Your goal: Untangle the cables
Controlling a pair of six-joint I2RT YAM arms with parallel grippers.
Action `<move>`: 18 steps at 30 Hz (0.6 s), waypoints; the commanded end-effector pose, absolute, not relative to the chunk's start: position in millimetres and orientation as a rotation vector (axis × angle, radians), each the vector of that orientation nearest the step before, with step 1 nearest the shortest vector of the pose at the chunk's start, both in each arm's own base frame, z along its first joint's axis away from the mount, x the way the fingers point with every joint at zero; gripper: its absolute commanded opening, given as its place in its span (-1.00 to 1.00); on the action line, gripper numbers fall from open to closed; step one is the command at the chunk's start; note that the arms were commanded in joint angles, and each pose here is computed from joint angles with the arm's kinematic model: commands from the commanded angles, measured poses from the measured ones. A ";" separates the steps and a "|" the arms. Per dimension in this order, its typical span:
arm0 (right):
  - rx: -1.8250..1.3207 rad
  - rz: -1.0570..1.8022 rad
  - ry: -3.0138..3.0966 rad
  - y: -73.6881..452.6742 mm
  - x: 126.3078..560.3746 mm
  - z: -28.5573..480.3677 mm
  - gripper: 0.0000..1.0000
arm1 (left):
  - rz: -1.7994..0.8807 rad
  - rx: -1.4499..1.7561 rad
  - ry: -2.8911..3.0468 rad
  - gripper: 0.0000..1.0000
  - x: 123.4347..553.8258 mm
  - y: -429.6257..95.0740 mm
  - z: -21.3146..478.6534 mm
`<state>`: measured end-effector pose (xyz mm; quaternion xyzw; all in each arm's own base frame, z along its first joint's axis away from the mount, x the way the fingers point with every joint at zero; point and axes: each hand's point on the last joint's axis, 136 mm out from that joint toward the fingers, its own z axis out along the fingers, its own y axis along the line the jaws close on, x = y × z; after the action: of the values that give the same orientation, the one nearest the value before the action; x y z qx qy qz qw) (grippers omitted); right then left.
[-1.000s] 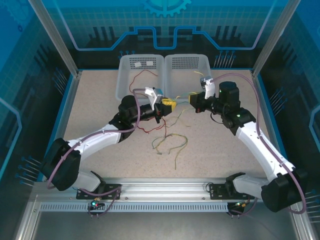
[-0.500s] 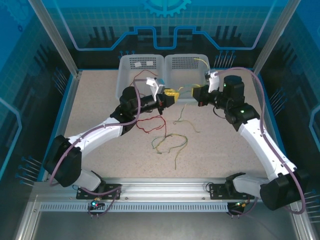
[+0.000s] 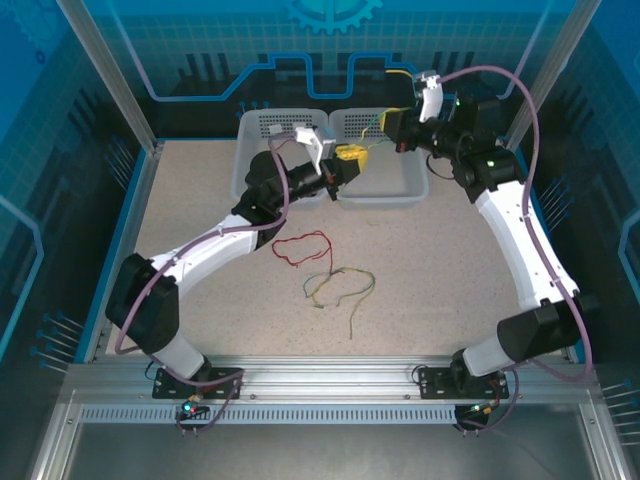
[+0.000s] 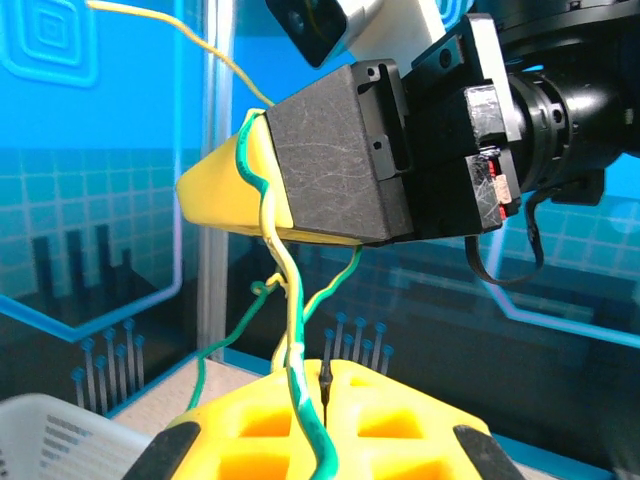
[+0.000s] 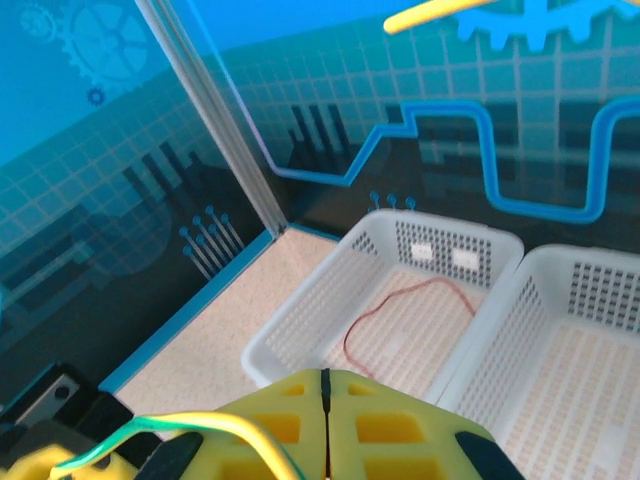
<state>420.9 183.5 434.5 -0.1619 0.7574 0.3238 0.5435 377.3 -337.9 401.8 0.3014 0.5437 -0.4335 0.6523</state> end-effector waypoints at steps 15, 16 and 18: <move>-0.201 0.572 1.625 100.0 550.0 519.1 -1.00 | -0.884 0.611 1.120 -0.94 455.4 -346.8 423.6; -0.182 0.598 1.618 98.5 546.8 525.4 -1.00 | -0.900 0.605 1.118 -0.95 453.5 -346.5 430.1; -0.173 0.673 1.600 99.3 535.8 538.1 -1.00 | -0.944 0.608 1.097 -0.94 443.9 -345.4 443.7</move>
<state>527.2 192.3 461.4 -0.1917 0.7474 0.3440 0.5350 475.9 -334.0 424.7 0.2354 0.5226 -0.3734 0.7294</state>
